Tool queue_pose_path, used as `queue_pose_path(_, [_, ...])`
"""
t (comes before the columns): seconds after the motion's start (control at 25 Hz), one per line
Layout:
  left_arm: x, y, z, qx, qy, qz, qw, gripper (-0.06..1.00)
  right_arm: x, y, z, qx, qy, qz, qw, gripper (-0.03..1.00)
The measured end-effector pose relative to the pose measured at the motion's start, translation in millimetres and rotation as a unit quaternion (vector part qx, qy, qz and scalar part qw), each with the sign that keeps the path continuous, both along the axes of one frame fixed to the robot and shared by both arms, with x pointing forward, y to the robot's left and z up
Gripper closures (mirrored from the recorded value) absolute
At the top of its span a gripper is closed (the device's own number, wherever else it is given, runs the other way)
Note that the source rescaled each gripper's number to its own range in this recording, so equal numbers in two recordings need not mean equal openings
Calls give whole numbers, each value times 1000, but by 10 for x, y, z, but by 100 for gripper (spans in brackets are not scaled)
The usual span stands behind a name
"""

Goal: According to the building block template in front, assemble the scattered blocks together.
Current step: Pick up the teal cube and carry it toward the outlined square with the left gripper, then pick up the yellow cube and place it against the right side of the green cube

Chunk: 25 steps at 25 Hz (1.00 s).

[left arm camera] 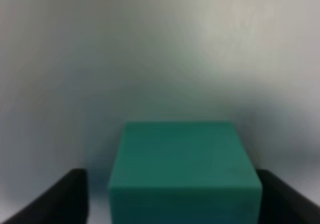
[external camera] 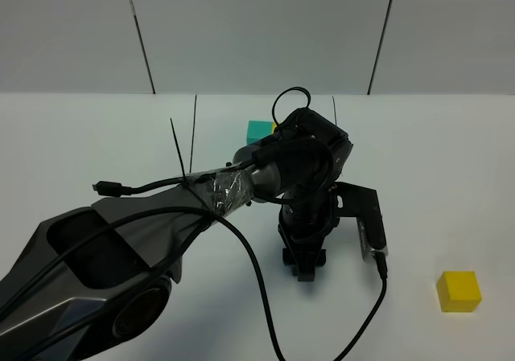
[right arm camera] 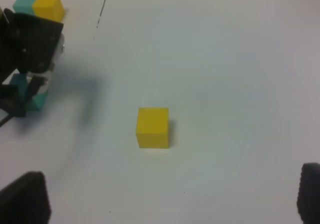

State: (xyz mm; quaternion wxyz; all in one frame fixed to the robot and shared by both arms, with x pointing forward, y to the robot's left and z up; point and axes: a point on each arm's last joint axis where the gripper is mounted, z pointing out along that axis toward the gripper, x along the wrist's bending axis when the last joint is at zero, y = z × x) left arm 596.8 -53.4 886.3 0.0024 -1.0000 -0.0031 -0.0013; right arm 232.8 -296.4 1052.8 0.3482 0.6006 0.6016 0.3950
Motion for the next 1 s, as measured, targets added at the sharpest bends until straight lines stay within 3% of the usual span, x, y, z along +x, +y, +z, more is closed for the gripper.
queue_pose_path(0.08, [2,0,112,-8,-8,3,1000,22,0,0,0,0,0,0,1000,-3])
queue_pose_path(0.2, [-6,0,352,-27,-22,36,999,1,0,0,0,0,0,0,1000,-3])
queue_pose_path(0.4, [-11,75,890,-67,-58,121,989,-6,0,0,0,0,0,0,1000,-3])
queue_pose_path(0.56, [163,396,1317,-90,-98,204,970,-6,0,0,0,0,0,0,1000,-3])
queue_pose_path(0.72, [523,1134,1569,-94,-118,327,933,-4,0,0,0,0,0,0,1000,-3])
queue_pose_path(0.84, [682,1853,1678,-82,-119,406,902,0,0,0,0,0,0,0,1000,-3])
queue_pose_path(1.0, [594,2807,1820,-94,-85,512,849,9,0,0,0,0,0,0,1000,-3])
